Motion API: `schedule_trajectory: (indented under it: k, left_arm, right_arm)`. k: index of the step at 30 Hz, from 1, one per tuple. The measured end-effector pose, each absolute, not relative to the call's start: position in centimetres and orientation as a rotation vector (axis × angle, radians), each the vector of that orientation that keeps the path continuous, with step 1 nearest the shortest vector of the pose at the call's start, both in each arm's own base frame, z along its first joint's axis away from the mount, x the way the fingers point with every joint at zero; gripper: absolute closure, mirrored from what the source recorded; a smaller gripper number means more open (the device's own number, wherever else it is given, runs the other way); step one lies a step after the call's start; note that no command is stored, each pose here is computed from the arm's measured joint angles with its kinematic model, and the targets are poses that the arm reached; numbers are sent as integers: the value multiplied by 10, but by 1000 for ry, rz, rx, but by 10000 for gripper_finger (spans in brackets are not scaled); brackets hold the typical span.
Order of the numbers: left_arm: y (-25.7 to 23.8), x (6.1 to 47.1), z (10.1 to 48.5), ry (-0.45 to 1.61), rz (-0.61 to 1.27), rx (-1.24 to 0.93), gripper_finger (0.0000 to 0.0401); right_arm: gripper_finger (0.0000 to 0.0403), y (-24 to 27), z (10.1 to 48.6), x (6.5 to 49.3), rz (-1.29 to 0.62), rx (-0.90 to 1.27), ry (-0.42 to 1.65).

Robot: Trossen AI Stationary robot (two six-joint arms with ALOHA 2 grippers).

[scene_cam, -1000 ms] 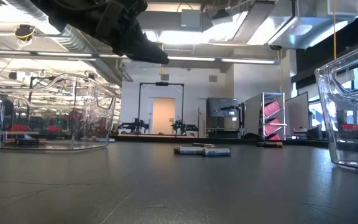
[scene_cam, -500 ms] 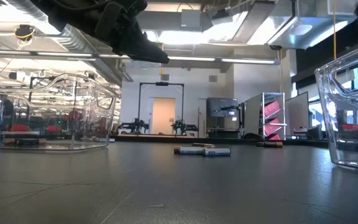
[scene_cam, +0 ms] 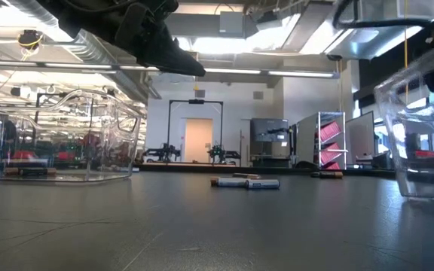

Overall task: Sort batteries
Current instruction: Put the white battery into the right transparent bin

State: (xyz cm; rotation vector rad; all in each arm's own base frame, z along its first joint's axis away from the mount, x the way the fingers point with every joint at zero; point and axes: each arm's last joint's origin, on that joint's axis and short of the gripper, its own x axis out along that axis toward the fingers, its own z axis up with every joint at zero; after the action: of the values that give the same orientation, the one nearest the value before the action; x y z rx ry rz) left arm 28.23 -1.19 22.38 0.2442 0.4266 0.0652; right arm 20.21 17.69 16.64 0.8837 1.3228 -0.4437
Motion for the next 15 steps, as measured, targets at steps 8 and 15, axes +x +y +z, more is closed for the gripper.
schedule_trajectory:
  k: [8,15]
  left_arm:
    - [-12,282,224,426,65,246,210]
    - [-12,282,224,427,65,244,210]
  right_arm:
    - [359,184,155,210,-360,827,1313]
    - [322,185,157,211,-355,825,1327]
